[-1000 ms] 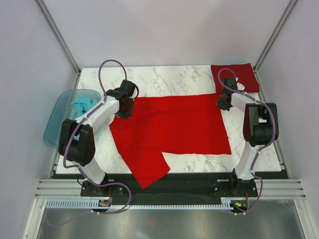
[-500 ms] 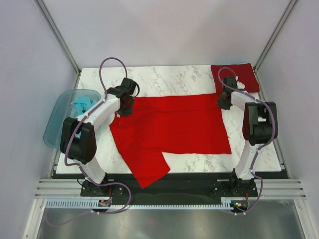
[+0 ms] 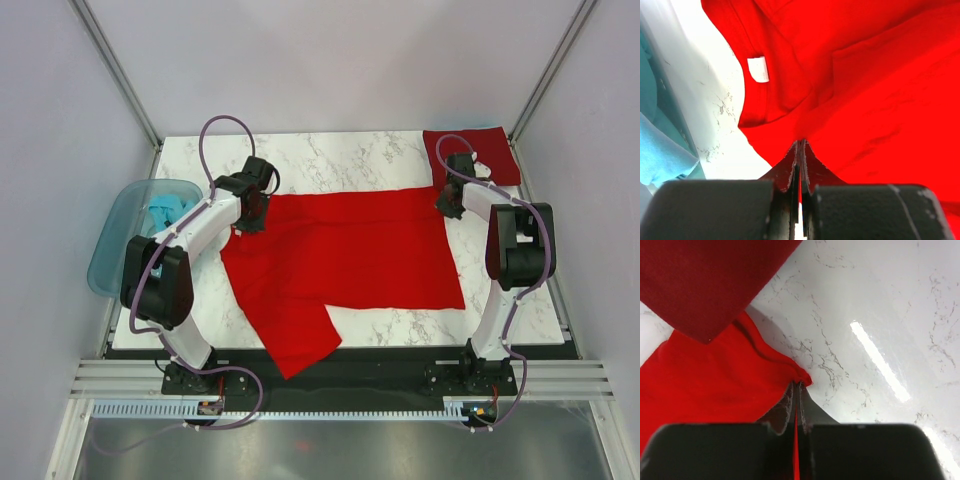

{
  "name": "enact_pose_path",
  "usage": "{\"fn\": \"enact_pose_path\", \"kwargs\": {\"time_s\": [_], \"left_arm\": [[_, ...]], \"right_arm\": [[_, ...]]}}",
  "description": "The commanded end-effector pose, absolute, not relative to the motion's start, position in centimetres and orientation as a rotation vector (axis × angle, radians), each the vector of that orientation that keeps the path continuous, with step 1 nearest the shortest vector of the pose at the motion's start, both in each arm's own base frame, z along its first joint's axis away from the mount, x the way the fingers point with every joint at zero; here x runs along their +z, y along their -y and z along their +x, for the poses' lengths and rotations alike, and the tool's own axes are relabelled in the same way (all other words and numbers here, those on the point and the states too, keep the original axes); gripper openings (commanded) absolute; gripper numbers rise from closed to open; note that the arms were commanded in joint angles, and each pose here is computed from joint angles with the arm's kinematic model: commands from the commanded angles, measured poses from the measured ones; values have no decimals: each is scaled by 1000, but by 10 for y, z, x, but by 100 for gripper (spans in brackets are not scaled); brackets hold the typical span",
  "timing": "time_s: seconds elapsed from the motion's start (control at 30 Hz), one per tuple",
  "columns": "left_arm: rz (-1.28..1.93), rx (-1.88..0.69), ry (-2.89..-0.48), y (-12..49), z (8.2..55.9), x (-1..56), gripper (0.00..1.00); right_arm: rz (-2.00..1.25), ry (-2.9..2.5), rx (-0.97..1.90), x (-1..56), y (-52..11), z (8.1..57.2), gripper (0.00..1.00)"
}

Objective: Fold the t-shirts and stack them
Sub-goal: Fold the tshirt

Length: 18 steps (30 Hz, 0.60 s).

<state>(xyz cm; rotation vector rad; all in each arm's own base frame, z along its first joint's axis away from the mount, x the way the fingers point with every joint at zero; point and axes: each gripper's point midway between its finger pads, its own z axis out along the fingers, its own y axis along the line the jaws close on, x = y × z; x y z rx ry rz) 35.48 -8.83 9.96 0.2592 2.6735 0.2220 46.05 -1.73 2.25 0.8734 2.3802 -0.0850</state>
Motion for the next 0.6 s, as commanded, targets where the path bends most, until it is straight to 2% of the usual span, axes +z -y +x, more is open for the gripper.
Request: {"fn": "enact_pose_path", "kwargs": {"time_s": [0.0,0.27,0.3,0.4,0.47,0.57], "left_arm": [[248,255,-2636,86,365,111,2],[231,277,-2593,85,378,125,2],[235,277,-2588,86,380,128,2],[233,273,-2587,87,381,130,2],[237,276,-2592,86,381,129,2],[242,298,-2589,83,380,130,2]], "right_arm": [[875,-2376,-153,19,28,463,0],[849,-2341,-83,51,17,479,0],[852,-2352,-84,50,16,478,4],[855,-2358,-79,48,16,479,7],[852,-2365,-74,46,13,478,0],[849,-2369,-68,46,12,478,0]]}}
